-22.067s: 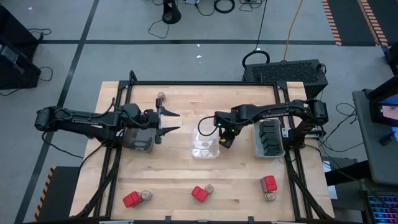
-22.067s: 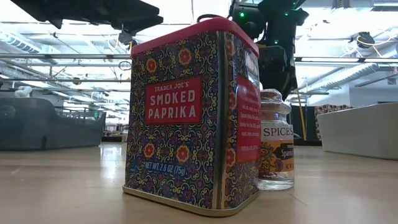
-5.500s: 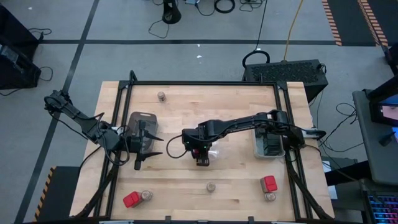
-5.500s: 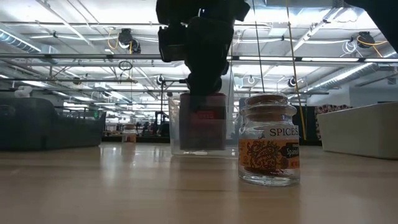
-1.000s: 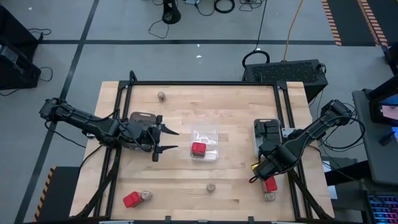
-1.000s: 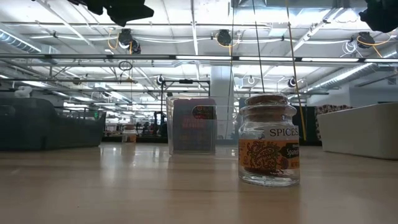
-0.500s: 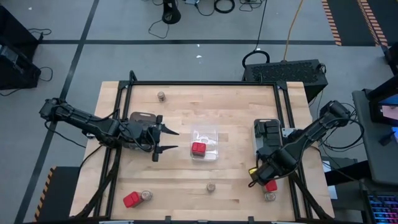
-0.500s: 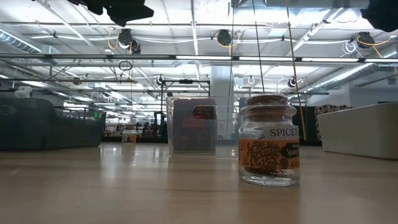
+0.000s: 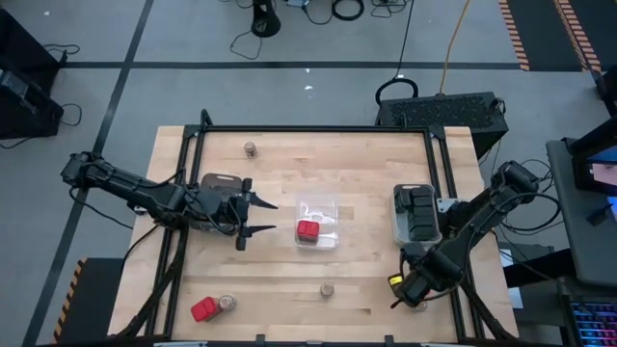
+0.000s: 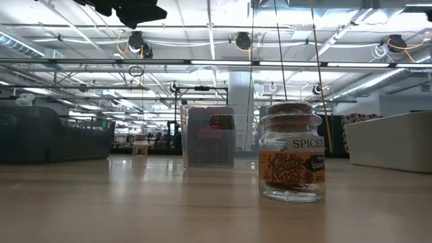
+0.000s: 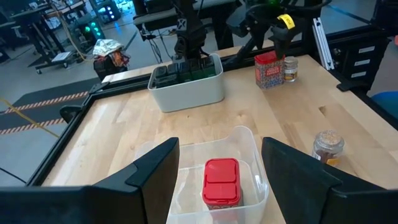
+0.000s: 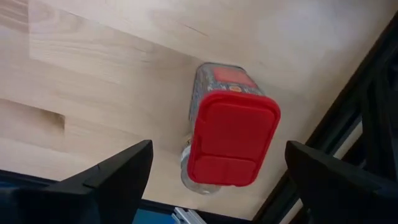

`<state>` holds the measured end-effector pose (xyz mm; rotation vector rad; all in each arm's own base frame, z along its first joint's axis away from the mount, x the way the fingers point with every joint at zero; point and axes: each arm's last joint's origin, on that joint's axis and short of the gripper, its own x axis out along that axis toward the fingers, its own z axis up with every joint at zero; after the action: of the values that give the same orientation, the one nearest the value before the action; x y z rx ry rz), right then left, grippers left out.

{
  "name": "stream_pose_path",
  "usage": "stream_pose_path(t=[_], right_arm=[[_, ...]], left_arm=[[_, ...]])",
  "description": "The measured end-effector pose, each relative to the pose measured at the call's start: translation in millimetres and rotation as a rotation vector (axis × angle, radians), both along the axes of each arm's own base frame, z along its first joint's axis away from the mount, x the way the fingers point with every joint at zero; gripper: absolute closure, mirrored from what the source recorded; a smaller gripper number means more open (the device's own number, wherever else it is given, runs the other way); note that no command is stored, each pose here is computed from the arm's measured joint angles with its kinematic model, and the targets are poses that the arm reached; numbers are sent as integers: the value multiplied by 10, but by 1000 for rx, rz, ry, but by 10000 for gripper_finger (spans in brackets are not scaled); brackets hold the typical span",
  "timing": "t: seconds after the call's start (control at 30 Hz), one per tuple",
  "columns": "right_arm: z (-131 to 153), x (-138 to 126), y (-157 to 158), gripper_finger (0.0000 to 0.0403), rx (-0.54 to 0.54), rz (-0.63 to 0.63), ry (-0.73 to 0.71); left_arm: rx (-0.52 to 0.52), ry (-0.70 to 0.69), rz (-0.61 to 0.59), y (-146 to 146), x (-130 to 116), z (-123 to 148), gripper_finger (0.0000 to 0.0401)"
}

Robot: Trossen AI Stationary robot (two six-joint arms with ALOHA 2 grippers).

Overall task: Sort spices by type
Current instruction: Put the red seasoning can into the transparent bin

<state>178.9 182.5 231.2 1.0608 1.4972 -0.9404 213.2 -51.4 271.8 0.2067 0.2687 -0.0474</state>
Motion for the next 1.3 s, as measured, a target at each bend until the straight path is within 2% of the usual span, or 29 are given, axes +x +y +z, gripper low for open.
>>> stream_pose_path(t=[0.33,0.6,0.87,1.0,1.3], right_arm=[[-15,-76,80,55,-20,-20,-11],[-246,-95,72,55,-1,4,-40],[-260,-109,56,60,-15,-8,-26],[-260,-110,57,90,-12,-16,-21],[-259,-112,59,193,-6,-12,-16]], left_arm=[[0,0,1,0,0,0,166],[0,0,1,0,0,0,166],[0,0,1,0,0,0,166],[0,0,1,0,0,0,166],[1,0,1,0,0,0,166]])
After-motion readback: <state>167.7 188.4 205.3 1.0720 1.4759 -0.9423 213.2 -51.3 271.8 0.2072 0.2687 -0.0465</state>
